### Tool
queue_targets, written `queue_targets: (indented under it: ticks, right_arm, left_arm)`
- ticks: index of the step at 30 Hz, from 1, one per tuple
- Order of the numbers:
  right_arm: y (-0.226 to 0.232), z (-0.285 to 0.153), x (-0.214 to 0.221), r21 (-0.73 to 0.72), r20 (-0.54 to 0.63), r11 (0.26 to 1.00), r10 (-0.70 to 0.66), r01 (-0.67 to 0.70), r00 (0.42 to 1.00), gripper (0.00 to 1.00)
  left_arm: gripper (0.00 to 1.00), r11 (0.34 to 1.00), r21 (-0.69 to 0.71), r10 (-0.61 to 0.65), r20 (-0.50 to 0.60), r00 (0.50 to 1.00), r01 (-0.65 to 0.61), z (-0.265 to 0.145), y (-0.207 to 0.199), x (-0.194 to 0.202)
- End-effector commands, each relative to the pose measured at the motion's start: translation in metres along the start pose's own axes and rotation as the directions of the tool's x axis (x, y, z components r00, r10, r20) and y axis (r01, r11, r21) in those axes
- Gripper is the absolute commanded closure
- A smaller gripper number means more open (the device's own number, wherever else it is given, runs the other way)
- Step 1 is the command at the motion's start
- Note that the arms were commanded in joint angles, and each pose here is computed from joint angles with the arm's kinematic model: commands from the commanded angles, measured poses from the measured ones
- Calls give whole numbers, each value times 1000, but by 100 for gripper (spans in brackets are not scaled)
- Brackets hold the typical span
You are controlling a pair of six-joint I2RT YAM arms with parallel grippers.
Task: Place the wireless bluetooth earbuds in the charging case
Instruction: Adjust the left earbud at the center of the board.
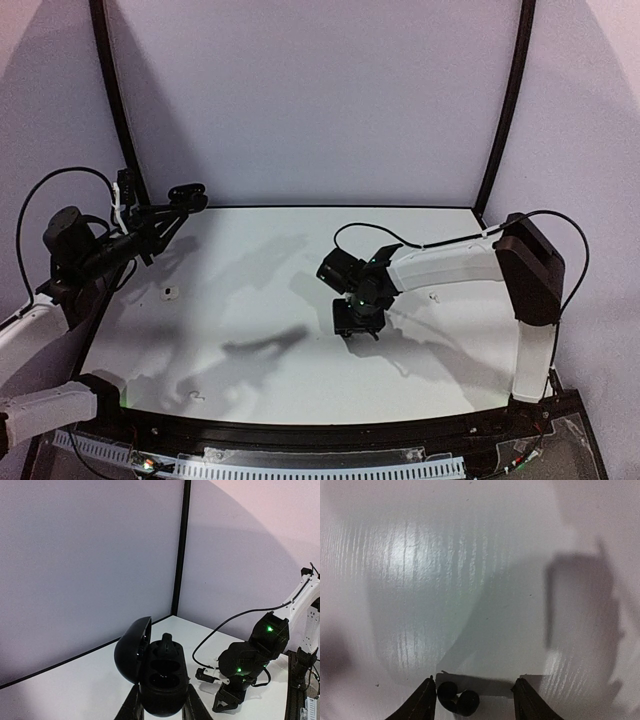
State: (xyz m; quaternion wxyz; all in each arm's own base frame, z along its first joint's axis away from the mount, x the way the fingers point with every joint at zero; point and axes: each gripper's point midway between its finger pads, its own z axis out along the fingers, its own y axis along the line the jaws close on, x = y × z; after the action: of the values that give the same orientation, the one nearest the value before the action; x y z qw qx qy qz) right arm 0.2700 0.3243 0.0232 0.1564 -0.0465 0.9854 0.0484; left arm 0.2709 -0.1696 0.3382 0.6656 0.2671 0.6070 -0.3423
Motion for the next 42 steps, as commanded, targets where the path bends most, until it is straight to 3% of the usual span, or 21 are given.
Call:
queue_targets:
  ticks: [1, 3, 8, 13, 18, 25, 29, 42]
  right_arm:
    - [29, -26, -18, -118, 83, 973, -187, 196, 979, 47]
    - [40, -47, -34, -152, 151, 949, -255, 277, 955, 45]
    - [28, -76, -46, -50, 219, 875, -461, 482, 860, 46]
    - [29, -64, -6, -27, 194, 665, -729, 746, 657, 64]
    - [43, -57, 23, -164, 234, 483, -828, 860, 509, 57]
    - [33, -38, 26, -238, 227, 424, -850, 874, 474, 62]
    - [34, -30, 31, -243, 247, 360, -875, 901, 416, 63]
    - [23, -10, 18, -192, 194, 360, -898, 913, 395, 68]
  left_arm:
    - [99, 1000, 0, 26, 12, 1000, -26, -2, -3, -4]
    - [99, 1000, -1, 25, 10, 1000, -25, -2, -2, -3]
    - [99, 1000, 2, 24, 10, 1000, -24, 0, -2, -3]
    - [99, 1000, -1, 24, 5, 1000, -24, 0, -1, -1]
    - [99, 1000, 1, 25, 1, 1000, -25, 1, 0, -1]
    - [99, 1000, 0, 25, -5, 1000, -25, 2, 1, 1]
    - [99, 1000, -2, 25, -7, 1000, -25, 2, 1, 1]
    - [99, 1000, -6, 26, -9, 1000, -26, 2, 2, 2]
